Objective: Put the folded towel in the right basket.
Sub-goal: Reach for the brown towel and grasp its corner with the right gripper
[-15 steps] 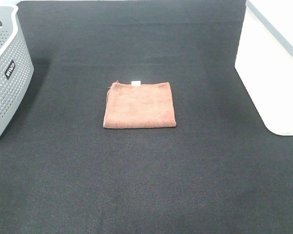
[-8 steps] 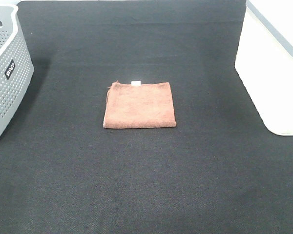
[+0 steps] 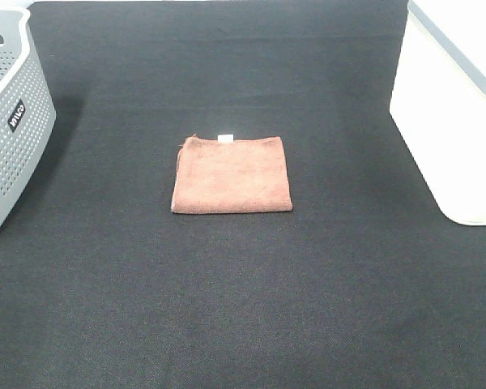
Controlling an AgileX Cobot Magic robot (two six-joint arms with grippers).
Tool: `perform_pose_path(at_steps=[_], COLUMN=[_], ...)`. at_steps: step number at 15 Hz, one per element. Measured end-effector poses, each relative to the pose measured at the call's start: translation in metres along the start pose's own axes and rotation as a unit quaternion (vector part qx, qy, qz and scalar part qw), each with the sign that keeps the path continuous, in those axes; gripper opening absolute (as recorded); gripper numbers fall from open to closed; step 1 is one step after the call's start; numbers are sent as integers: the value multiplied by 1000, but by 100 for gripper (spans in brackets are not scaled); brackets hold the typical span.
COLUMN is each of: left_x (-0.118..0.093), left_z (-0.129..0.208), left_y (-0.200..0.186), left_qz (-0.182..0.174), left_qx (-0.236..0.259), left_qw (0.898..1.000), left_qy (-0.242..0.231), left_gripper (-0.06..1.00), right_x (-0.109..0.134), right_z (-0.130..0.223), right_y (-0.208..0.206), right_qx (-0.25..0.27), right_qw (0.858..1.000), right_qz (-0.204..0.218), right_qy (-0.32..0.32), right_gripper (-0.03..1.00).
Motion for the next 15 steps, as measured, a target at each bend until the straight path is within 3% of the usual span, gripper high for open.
perform_pose_path(at_steps=[15], left_x=[0], left_z=[0], left_y=[0], left_qz=[0], left_qx=[0], left_qw=[1000], left_qy=[0], left_gripper=[88], right_x=[0], right_z=[0], right_y=[0], right_qx=[0], right_qw=[1000], right_qz=[0], right_qy=[0], right_gripper=[75])
Point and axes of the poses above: a point on each arm's last joint axis where the gripper is mounted, y pointing out along that axis toward the gripper, x along the wrist's bending axis when the last joint is at zero, z = x × y, the point moved 4 cm from there along y, pointing out along that axis toward the gripper, and after that the axes turned 1 degree about -y, right-handed, at the moved point
